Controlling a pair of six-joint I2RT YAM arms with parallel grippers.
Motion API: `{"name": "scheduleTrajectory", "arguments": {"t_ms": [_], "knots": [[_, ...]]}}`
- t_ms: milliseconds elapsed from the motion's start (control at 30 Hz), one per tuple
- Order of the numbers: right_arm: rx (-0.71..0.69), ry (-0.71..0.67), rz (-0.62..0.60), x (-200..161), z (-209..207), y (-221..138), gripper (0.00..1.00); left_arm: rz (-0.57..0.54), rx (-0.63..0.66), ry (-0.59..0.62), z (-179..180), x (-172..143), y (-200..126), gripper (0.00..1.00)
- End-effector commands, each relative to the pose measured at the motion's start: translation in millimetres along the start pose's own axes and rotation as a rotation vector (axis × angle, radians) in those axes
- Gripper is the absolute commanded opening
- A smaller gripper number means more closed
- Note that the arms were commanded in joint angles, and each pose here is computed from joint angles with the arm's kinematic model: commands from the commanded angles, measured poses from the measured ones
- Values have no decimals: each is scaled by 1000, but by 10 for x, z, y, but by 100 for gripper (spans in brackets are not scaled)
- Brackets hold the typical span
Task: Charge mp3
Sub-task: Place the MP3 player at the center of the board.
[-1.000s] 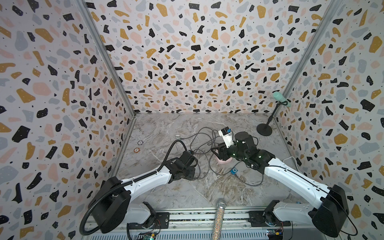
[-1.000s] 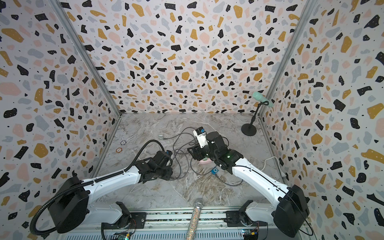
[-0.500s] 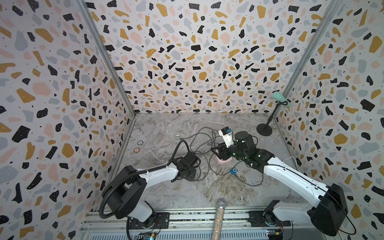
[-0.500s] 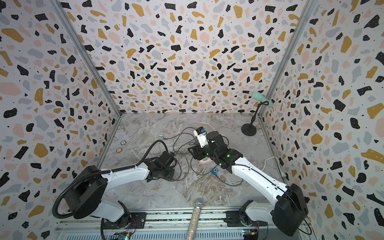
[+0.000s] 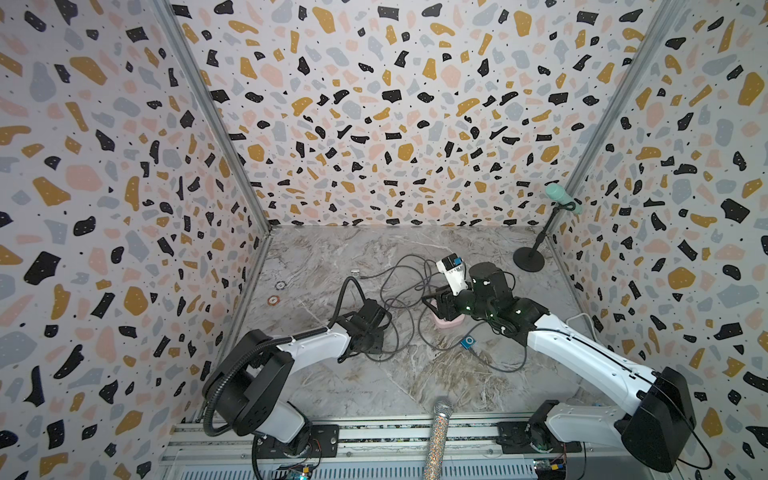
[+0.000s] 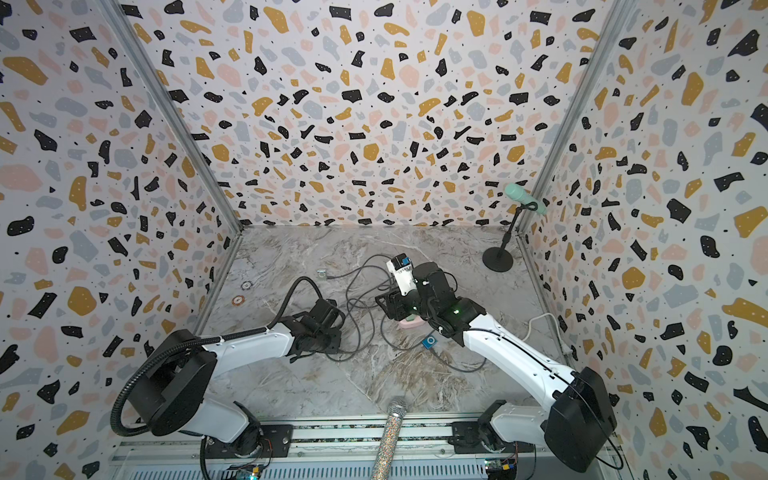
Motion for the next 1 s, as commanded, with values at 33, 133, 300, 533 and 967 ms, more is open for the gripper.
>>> {"name": "scheduleTrajectory", "arguments": {"t_ms": [33,133,300,533,967], "knots": [[6,5,-6,38,4,-20,59,53,142,-82,433,-209,53,20],[11,8,-3,40,8,-7,59,39,196,-127,616,-223,1,21],[16,9,2,38,10,5,59,-23,226,-217,826,-123,-118,23],[3,4,-6,55,12,-54,59,-84,285,-291,1056,52,-201,28],[-14,14,3,-36,-4,-74,59,-113,134,-264,861,337,-218,43]]}}
Point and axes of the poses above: each gripper's point midway between its finger pads, its own y axis out along the fingers, its own z axis along the line the jaws close on, x = y × z, the point moved 7 cm from there along -y, back along the fingers, and after that the axes turned 10 degrees about -y, right-handed, at the moved point
